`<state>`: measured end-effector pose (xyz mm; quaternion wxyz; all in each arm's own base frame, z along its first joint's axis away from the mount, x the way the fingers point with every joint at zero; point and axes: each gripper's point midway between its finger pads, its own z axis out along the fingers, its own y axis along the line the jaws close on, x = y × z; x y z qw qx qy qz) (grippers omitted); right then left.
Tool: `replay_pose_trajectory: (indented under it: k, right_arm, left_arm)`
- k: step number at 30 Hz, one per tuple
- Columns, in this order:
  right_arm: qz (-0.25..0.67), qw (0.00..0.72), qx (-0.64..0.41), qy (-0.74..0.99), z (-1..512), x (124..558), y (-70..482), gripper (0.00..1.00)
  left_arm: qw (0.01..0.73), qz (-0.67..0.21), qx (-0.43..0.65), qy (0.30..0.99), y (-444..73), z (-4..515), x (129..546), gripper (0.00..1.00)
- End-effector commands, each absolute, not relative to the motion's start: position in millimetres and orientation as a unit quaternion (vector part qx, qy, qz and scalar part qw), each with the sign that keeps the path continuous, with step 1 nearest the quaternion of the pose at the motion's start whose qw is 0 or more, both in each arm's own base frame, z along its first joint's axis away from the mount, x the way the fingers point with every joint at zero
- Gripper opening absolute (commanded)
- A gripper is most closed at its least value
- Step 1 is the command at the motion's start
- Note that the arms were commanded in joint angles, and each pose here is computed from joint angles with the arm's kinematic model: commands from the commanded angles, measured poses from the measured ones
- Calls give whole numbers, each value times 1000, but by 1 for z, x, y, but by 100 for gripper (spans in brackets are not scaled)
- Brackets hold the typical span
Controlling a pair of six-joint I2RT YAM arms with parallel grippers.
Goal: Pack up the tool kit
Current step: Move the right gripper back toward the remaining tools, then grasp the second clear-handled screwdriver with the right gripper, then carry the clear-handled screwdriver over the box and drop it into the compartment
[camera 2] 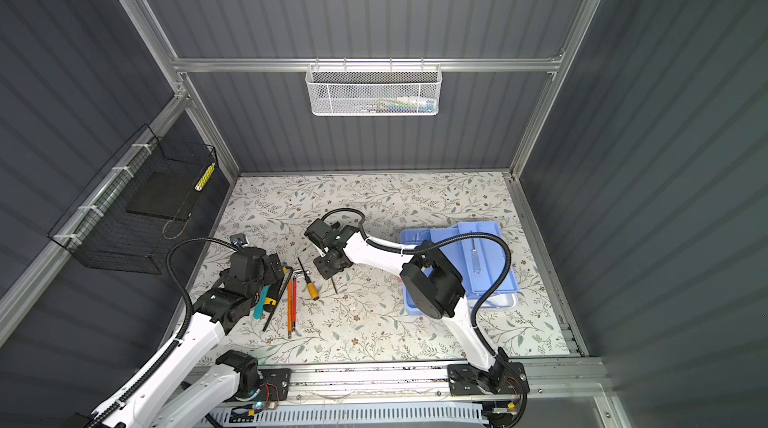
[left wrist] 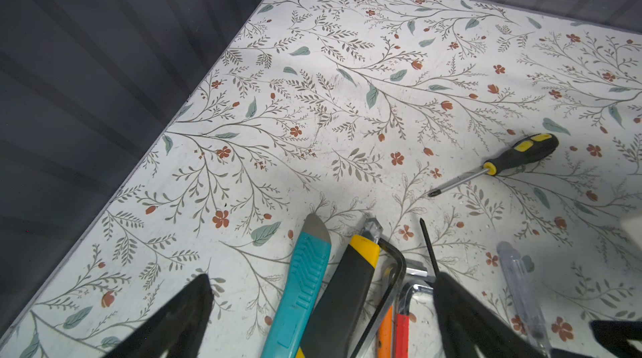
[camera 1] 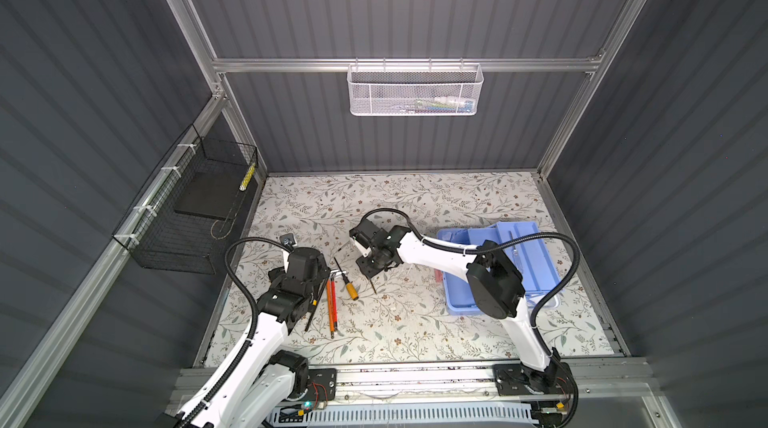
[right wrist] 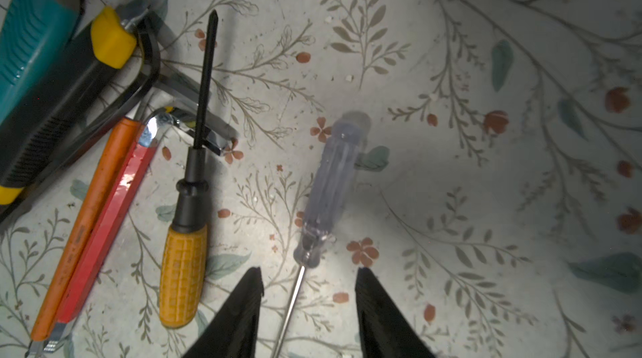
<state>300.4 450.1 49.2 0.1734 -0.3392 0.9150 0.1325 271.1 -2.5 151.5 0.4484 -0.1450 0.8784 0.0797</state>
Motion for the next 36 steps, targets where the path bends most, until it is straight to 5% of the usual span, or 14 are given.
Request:
replay_pose_trajectory:
  k: [1, 26, 36]
  right_arm:
    - [129, 182, -325, 919, 47, 306, 459, 46]
    - [83, 156, -317, 932, 13, 311, 460, 26]
    - [102, 204, -305, 924, 71, 330, 448, 12]
  left_arm:
    - [443, 90, -156, 878, 4, 148, 266, 99]
    - [444, 89, -157, 878, 4, 148, 265, 99]
    - [448, 87, -159, 875, 5, 149, 265, 99]
